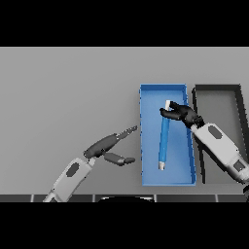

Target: Pick up the blue pipe and place it into the blue bin.

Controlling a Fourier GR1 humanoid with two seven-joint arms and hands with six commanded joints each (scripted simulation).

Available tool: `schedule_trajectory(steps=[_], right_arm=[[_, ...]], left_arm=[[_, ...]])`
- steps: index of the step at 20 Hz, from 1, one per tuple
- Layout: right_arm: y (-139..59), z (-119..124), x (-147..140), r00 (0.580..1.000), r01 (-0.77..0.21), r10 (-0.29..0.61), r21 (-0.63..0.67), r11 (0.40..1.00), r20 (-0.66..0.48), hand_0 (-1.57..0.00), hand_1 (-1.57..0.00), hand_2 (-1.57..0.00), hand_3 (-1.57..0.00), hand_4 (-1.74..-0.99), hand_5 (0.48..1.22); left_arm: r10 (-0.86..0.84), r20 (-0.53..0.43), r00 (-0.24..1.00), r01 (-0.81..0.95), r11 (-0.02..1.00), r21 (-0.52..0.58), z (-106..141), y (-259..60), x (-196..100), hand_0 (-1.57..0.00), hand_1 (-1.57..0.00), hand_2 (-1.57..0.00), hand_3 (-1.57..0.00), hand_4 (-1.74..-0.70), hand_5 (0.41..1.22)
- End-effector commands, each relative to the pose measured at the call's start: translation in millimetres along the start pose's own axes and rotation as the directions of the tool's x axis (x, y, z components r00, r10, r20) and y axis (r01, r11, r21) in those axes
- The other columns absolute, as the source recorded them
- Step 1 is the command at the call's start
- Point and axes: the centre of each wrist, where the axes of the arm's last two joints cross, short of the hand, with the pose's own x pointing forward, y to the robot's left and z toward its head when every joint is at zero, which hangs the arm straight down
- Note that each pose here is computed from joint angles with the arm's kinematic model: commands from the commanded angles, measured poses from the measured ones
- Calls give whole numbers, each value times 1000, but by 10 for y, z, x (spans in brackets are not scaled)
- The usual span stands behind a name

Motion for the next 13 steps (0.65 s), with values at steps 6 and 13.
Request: schedule_trajectory(steps=[6,13], right_arm=[[-22,27,34,1000,-6,6,-6,1000,18,-18,-16,-15,-12,-1123,689],[-30,-17,-45,1000,-5,5,1,1000,27,-9,-8,-7,-6,-1129,677]], left_arm=[[5,-1,1000,-5,1000,4,-16,31,-18,1,1,1,1,-916,464],[15,9,1000,-15,1000,-1,75,5,-51,1,1,1,1,-920,468]])
